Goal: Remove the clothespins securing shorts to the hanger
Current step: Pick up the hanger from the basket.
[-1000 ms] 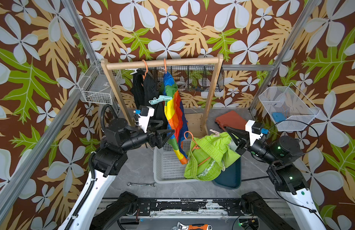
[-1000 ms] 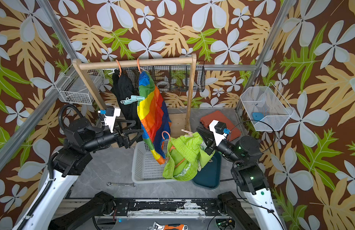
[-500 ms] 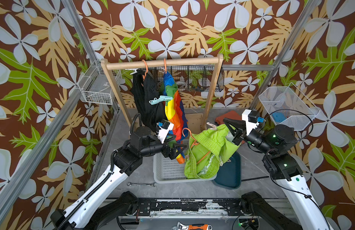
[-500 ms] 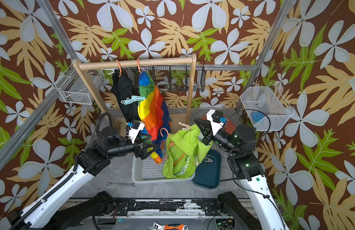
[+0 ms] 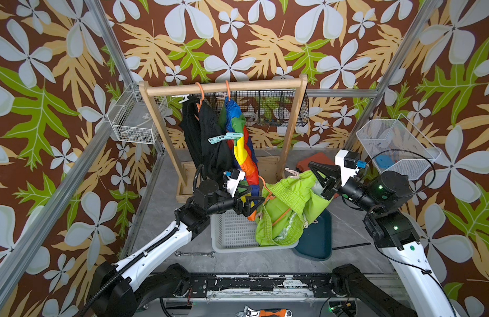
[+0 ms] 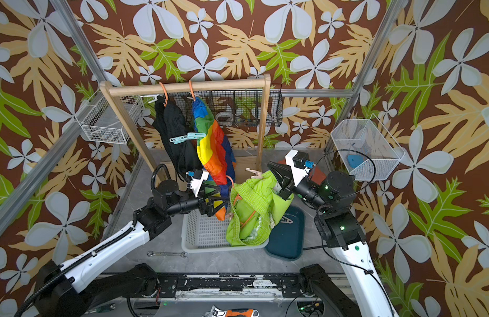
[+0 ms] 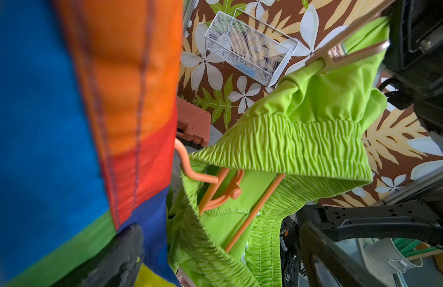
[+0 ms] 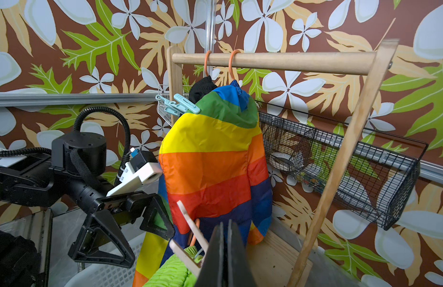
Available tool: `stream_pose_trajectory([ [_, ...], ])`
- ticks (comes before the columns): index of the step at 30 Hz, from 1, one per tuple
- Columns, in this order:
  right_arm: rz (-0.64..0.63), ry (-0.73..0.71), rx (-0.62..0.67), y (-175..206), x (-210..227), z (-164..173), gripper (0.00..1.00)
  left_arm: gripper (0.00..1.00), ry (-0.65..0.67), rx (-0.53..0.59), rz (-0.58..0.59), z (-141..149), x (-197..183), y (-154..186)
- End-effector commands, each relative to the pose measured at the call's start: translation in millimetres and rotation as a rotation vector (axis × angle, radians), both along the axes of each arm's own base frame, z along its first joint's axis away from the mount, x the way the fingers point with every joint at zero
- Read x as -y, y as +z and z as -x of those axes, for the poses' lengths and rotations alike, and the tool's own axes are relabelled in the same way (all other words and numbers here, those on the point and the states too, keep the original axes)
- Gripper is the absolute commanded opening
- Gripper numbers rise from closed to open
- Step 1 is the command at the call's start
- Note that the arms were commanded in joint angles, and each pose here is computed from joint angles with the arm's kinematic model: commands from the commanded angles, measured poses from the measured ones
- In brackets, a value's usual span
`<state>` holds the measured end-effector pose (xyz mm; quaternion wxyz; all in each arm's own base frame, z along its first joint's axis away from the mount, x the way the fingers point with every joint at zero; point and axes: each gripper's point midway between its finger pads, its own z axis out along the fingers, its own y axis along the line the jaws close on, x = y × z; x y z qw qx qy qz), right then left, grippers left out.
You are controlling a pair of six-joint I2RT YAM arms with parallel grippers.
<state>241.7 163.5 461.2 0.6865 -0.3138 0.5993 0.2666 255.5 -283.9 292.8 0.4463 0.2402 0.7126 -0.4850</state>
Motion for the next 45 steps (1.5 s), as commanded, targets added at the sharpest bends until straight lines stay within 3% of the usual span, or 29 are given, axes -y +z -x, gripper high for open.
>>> stream_pose_trajectory([
  [1,-0.011,-0.006,0.056,16,2,3,0.00,1.00,-0.043,0.058,0.103,6,6,29],
  [10,-0.011,-0.009,0.071,23,3,7,0.00,1.00,-0.098,0.012,0.084,10,29,10],
  [16,-0.007,-0.014,0.085,32,6,16,0.00,1.00,-0.061,0.034,0.091,1,33,5],
  [23,-0.019,-0.008,0.087,31,7,22,0.00,1.00,-0.105,0.078,0.196,3,40,27],
  [29,-0.030,0.003,0.092,34,6,23,0.00,0.99,-0.175,0.062,0.217,2,55,20],
  [45,-0.062,0.044,0.093,38,0,19,0.00,0.82,-0.246,0.068,0.213,12,66,4],
])
